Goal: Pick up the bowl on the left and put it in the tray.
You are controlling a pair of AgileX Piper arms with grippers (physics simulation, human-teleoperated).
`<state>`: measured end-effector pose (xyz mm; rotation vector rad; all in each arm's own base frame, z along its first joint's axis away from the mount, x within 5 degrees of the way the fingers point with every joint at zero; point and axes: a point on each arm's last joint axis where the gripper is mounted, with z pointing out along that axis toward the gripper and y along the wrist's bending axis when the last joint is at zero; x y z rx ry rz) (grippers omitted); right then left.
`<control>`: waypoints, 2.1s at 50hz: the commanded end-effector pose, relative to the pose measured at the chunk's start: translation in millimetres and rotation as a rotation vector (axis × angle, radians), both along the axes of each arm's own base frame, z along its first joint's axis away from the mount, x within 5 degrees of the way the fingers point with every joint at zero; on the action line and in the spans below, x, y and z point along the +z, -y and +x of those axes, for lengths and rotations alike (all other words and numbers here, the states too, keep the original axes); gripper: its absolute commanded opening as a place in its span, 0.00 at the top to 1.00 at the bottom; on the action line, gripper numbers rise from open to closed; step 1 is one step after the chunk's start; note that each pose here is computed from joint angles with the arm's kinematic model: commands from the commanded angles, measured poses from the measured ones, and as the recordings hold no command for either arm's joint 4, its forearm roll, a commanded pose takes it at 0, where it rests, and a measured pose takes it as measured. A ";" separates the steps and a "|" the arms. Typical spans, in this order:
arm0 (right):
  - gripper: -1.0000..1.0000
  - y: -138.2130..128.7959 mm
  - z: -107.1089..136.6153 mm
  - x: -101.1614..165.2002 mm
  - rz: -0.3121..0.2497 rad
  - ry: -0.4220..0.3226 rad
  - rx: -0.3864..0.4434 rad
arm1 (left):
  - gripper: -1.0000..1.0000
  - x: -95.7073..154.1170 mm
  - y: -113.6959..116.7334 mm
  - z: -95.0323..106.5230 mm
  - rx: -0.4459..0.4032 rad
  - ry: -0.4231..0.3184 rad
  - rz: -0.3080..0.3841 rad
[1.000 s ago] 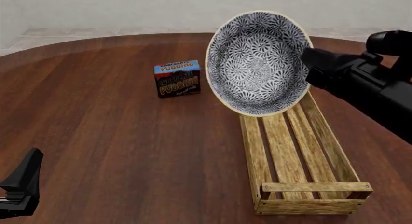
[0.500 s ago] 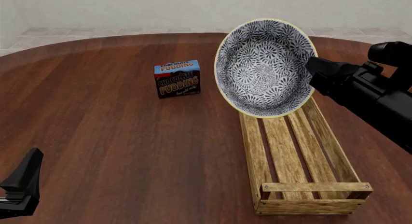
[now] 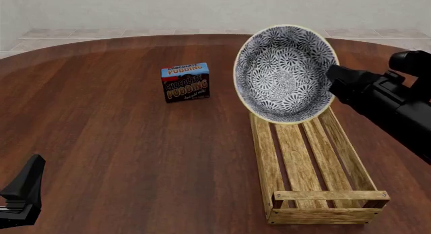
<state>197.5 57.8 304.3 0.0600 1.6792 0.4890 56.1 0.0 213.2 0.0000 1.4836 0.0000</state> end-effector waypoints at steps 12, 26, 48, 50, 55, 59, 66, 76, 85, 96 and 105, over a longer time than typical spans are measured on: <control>1.00 8.5 -7.3 -0.1 0.014 0.002 -0.034 | 0.00 0.0 0.0 0.0 0.000 0.000 0.000; 1.00 15.5 -1.6 -8.9 0.010 -0.014 -0.076 | 0.00 0.0 0.0 0.0 0.000 0.000 0.000; 1.00 21.7 -1.0 -17.2 0.015 -0.023 -0.107 | 0.00 0.0 0.0 0.0 0.000 0.000 0.000; 1.00 22.6 -0.6 -17.6 0.013 -0.025 -0.112 | 0.00 0.0 0.0 0.0 0.000 0.000 0.000; 1.00 22.9 -0.7 -22.0 0.009 -0.035 -0.113 | 0.00 0.0 0.0 0.0 0.000 0.000 0.000; 1.00 23.0 -0.9 -24.4 0.006 -0.040 -0.113 | 0.00 0.0 0.0 0.0 0.000 0.000 0.000; 1.00 22.8 -3.3 -24.6 -0.011 -0.038 -0.109 | 0.00 0.0 0.0 0.0 0.000 0.000 0.000; 1.00 23.0 -10.4 -20.2 -0.038 -0.025 -0.100 | 0.00 0.0 0.0 0.0 0.000 0.000 0.000; 1.00 25.6 -14.3 -21.6 -0.047 -0.023 -0.109 | 0.00 0.0 0.0 0.0 0.000 0.000 0.000; 1.00 29.1 -17.5 -26.1 -0.054 -0.030 -0.124 | 0.00 0.0 0.0 0.0 0.000 0.000 0.000; 1.00 30.5 -18.6 -31.0 -0.053 -0.043 -0.131 | 0.00 0.0 0.0 0.0 0.000 0.000 0.000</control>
